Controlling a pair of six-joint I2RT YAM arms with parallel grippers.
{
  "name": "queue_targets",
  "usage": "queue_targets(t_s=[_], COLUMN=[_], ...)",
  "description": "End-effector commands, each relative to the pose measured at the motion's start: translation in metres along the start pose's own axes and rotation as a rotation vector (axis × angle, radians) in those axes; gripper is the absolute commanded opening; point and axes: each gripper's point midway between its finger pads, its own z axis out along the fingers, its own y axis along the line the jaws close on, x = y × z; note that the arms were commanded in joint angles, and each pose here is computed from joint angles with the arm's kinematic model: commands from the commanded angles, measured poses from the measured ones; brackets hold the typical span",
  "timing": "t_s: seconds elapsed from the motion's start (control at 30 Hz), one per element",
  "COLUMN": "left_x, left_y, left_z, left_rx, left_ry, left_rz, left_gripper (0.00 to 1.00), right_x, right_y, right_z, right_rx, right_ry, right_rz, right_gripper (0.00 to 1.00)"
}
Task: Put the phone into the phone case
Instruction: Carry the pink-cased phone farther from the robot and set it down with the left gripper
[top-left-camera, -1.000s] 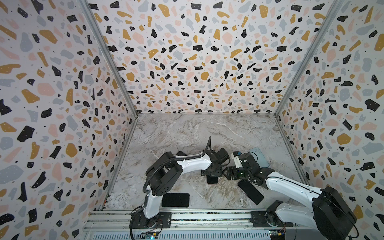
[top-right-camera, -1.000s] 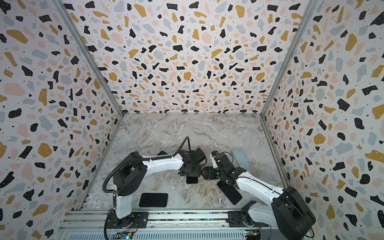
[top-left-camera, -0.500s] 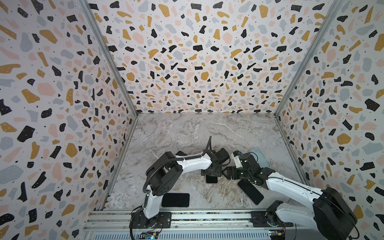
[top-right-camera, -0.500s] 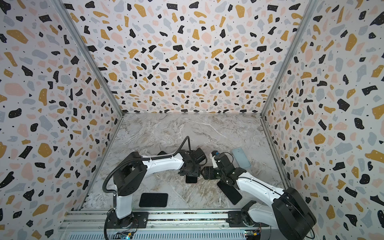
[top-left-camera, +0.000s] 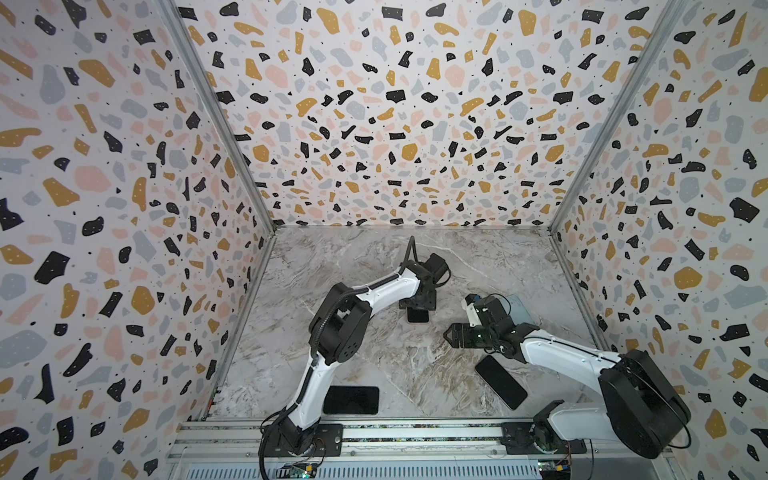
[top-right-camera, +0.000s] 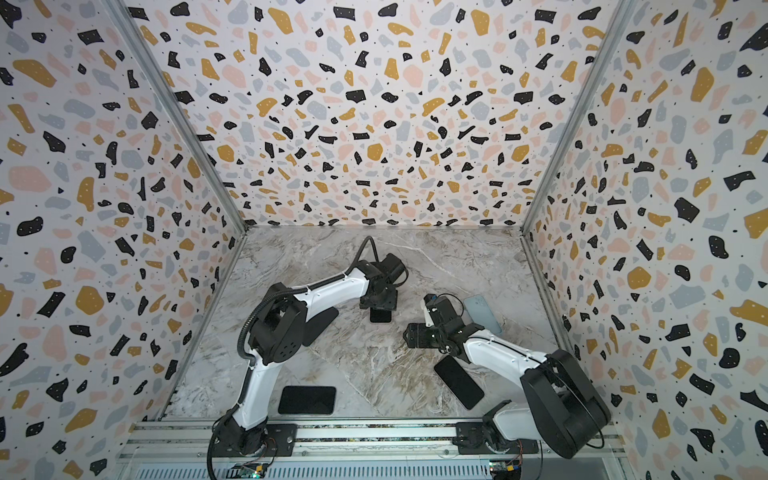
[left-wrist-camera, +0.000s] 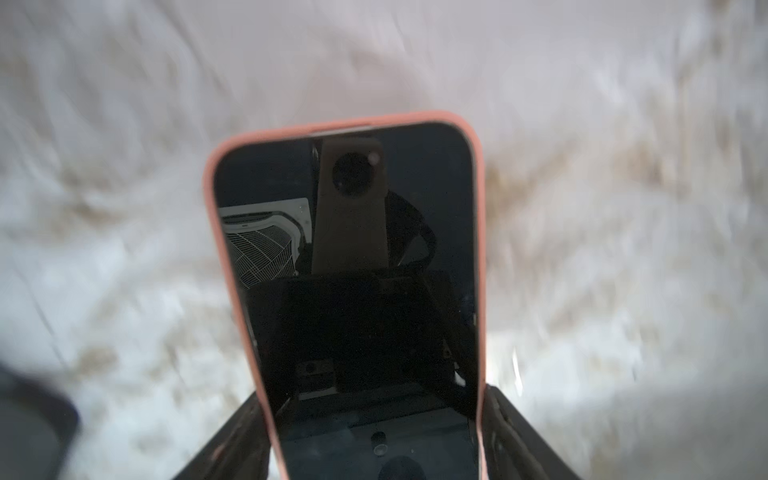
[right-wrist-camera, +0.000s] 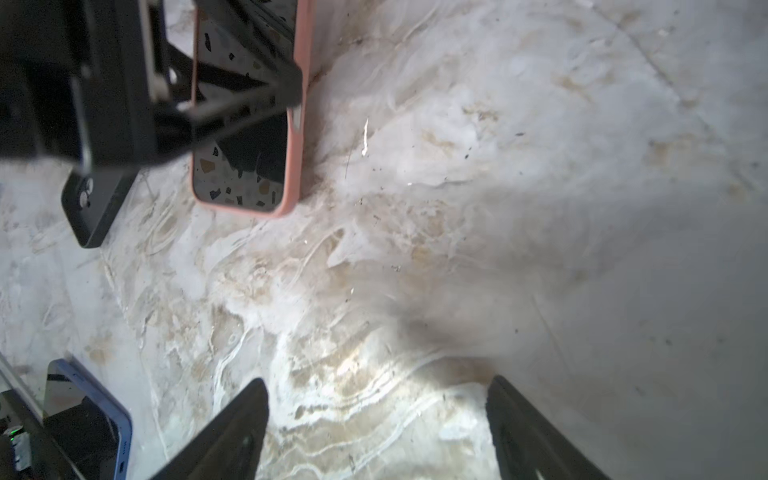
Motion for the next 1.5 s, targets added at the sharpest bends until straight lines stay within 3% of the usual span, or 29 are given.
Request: queue_targets(t_s=[0.0, 0.17, 0.4, 0.67, 0.87, 1.13, 1.47], left_x=[-0.018, -0.049, -0.061, -0.058, -0.026, 0.037, 0.048], left_y=[0.021, 0.028, 0.036, 0.036, 0.023, 0.0, -0.006], left_z=[0.009, 0.019, 0.032, 0.005, -0.029, -0.03, -0.013], left_rx=[-0.05, -0.034, -0.034, -0.007, 0.093, 0.244, 0.295], left_ry=[0.017, -0.027, -0.004, -0.02, -0.054, -0.037, -0.032], left_rz=[0.056, 0.041, 0.035, 0.025, 0.024, 0.033, 0.034], left_gripper=[0.69, 0.68, 0.67, 0.78, 0.79, 0.79, 0.77], right_x=[-0.018, -0.013, -0.011, -0.012, -0.011, -0.002, 0.003], right_y=[0.003, 0.0, -0.002, 0.002, 0.01, 0.009, 0.013], right_z=[0.004, 0.016, 0.016, 0.01, 0.002, -0.002, -0.001], right_rx=[-0.001, -0.013, -0.013, -0.037, -0.079, -0.086, -0.103], right_ry=[-0.015, 0.015, 0.021, 0.01, -0.011, -0.025, -0.021], right_rz=[-0.019, -0.01, -0.008, -0.012, -0.018, -0.015, -0.013], right_gripper=[0.84, 0.84, 0.84, 0.84, 0.82, 0.82, 0.82])
